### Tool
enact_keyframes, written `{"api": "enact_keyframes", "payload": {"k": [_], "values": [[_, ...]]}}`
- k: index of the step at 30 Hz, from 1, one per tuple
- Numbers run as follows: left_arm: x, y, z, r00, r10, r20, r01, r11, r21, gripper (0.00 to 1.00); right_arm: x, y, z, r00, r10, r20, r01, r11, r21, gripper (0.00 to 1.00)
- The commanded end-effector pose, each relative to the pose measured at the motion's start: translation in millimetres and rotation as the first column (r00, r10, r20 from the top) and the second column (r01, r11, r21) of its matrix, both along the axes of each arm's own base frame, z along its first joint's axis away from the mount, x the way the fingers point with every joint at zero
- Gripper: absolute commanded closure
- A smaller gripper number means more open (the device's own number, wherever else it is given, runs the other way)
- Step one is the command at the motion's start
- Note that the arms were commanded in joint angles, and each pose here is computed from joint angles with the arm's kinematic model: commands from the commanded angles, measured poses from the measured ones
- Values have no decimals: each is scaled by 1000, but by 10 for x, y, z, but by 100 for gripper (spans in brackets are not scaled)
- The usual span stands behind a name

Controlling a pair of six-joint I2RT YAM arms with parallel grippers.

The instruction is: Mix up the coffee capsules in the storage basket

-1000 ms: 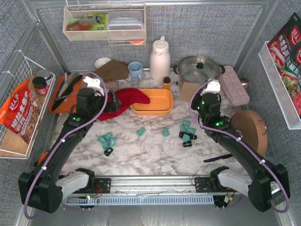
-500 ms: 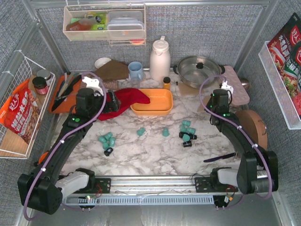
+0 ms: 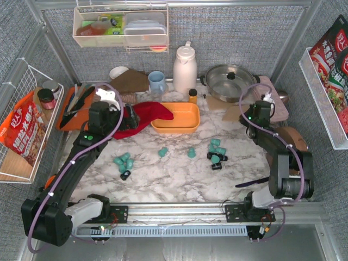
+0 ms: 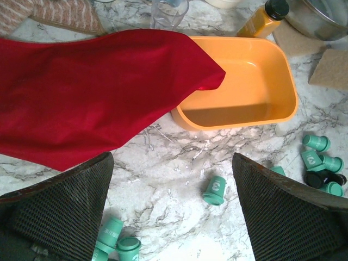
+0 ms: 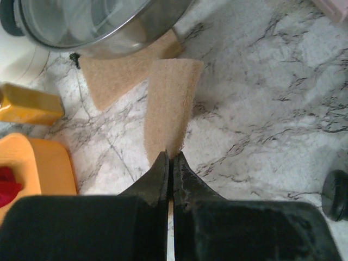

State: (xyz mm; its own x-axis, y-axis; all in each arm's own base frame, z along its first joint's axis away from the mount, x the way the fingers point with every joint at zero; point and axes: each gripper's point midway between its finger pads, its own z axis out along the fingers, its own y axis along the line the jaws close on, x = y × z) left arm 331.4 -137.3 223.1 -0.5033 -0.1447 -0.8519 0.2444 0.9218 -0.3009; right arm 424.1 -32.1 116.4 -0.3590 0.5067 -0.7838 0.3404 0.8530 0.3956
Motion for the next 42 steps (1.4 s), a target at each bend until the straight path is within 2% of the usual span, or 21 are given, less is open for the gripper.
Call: {"api": "enact_keyframes", "payload": {"k": [1, 7, 8, 9, 17, 23, 29, 34, 38, 42], "values": [[22, -22, -3, 1000, -8, 1, 8, 1000, -3, 1, 106, -129, 39, 999, -27, 33, 24, 996, 81, 100], [41, -30, -57, 1000, -9, -15, 9, 1000, 3, 1, -16, -468, -144, 990, -127, -60, 132, 987, 94, 98], [42, -33, -67, 1000, -8, -19, 8, 1000, 1, 1, -30, -509, -171, 987, -140, -78, 147, 985, 92, 84], [48, -34, -73, 1000, -8, -21, 8, 1000, 2, 1, -43, -547, -215, 984, -151, -99, 160, 983, 91, 76], [57, -40, -94, 1000, -6, -31, 6, 1000, -1, 1, -33, -722, -227, 967, -200, -155, 207, 978, 33, 41], [55, -38, -88, 1000, -3, -30, 2, 1000, -4, 1, -108, -811, 14, 952, -251, -175, 229, 964, -137, 21], [43, -32, -111, 999, 1, -37, -1, 1000, 4, 1, -111, -484, 565, 981, -167, -100, 133, 950, -282, 19], [14, -72, -158, 999, -13, -33, 15, 999, 49, 1, -225, 154, 952, 998, 44, -36, -54, 930, -363, 19], [25, -56, -274, 999, 28, -36, -23, 992, 125, 1, -441, 665, 1033, 971, 240, 7, -220, 899, -379, 20], [59, -15, -534, 995, 84, -52, -72, 978, 195, 0, -680, 1055, 1055, 904, 420, 83, -359, 850, -385, 21]]}}
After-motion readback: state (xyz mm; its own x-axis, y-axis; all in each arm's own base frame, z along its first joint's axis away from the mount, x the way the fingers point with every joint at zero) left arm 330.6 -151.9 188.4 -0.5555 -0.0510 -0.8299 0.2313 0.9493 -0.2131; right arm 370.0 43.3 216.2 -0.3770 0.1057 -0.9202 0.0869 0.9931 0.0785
